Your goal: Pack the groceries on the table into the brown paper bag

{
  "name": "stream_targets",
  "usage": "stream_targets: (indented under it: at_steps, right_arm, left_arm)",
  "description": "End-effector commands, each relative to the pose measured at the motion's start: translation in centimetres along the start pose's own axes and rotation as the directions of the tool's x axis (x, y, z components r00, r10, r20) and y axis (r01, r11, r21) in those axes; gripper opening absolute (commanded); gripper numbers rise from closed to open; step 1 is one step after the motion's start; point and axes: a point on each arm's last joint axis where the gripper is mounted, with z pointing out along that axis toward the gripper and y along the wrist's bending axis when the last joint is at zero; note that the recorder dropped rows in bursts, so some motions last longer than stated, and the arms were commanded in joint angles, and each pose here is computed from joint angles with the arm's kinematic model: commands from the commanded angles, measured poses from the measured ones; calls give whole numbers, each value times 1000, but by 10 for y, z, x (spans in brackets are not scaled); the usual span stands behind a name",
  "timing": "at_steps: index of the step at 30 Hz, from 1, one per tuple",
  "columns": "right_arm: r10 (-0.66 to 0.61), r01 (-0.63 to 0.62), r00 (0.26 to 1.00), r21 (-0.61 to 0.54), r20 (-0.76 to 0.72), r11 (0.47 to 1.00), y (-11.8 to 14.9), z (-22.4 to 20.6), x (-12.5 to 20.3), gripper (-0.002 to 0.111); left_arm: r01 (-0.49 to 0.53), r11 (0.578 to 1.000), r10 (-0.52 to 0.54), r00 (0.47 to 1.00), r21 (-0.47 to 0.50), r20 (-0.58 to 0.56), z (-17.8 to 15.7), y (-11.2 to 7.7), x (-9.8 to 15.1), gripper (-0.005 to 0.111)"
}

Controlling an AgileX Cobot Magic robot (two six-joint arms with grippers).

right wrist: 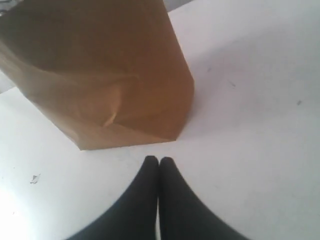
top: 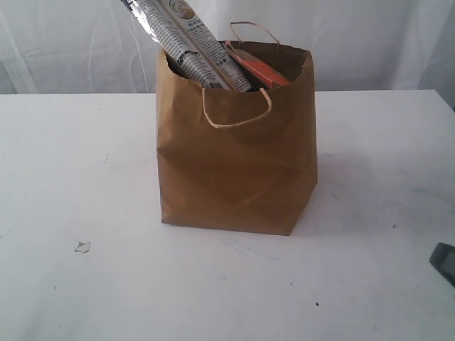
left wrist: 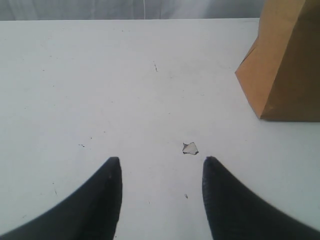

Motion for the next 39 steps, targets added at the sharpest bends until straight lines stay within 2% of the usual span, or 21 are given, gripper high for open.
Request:
stream_targets:
  at_steps: [1, 9, 17, 33, 36, 39]
  right_arm:
    - [35, -35, 999, 58, 2, 998, -17, 2, 16, 0]
    - [66, -75, 994, 106, 82, 991, -35, 0, 31, 0]
    - [81, -103, 974, 91, 212, 991, -37, -9, 27, 0]
    - [83, -107, 971, 96, 223, 990, -37, -9, 26, 0]
    - [68, -93, 973, 104, 220, 990, -37, -9, 26, 0]
    - [-39, 12, 979, 135, 202, 991, -38, -9, 27, 0]
  left_arm:
    - [4, 1000, -4, 1000, 0, -3, 0, 0, 1, 53]
    - [4, 1000, -4, 1000, 0, -3, 0, 0, 1, 53]
    - [4, 1000, -4, 1000, 0, -3, 0, 0, 1, 53]
    - [4, 1000, -4, 1000, 0, -3, 0, 0, 1, 53]
    - [4, 1000, -4, 1000, 0, -3, 0, 0, 1, 53]
    - [4, 1000, -4, 1000, 0, -3, 0, 0, 1, 53]
